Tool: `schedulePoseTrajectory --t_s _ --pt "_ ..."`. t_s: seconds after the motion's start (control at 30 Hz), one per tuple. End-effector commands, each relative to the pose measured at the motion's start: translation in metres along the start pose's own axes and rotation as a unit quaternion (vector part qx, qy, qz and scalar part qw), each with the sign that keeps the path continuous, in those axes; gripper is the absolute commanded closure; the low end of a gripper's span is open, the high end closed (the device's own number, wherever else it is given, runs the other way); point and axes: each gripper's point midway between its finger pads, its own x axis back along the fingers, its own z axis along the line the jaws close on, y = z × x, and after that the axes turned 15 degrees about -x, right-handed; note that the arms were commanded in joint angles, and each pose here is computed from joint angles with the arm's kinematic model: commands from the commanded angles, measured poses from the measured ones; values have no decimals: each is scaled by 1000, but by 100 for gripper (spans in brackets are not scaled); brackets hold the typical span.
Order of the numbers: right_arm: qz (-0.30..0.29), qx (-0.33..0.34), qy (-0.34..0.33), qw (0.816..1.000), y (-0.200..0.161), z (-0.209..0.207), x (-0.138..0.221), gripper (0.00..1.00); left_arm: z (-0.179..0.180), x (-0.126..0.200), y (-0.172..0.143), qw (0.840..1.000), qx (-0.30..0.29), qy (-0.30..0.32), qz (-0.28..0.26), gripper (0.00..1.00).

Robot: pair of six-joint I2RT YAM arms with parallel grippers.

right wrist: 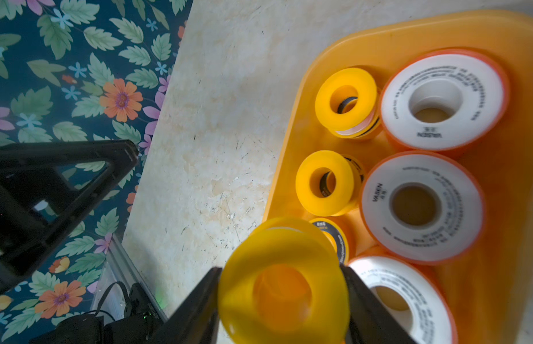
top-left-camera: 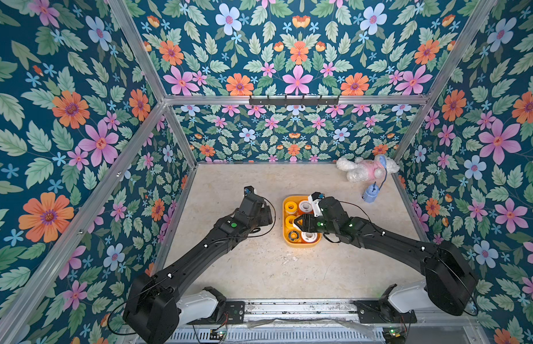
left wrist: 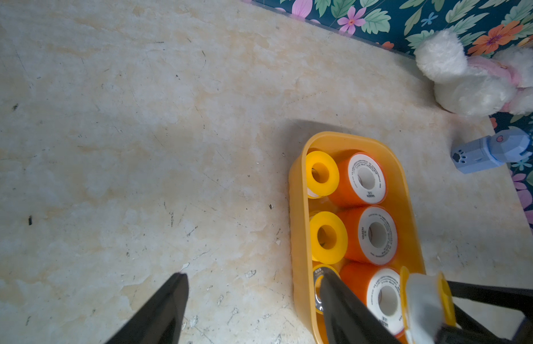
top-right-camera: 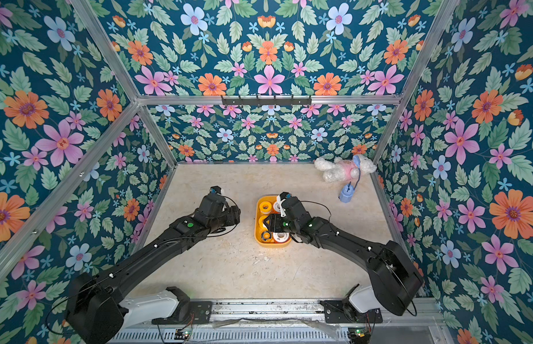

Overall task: Put the sealing tape into the storage box
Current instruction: Place the sealing tape in the storage box.

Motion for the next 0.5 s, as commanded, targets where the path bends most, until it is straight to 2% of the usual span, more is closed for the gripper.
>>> schedulePoseTrajectory --t_s 0.0,0.47 --pt "3 22 -15 1000 -2 2 -9 37 0 -1 2 1000 2 0 -4 24" --pt "26 65 -105 992 -22 -12 -37 36 0 -2 0 1000 1 0 -1 24"
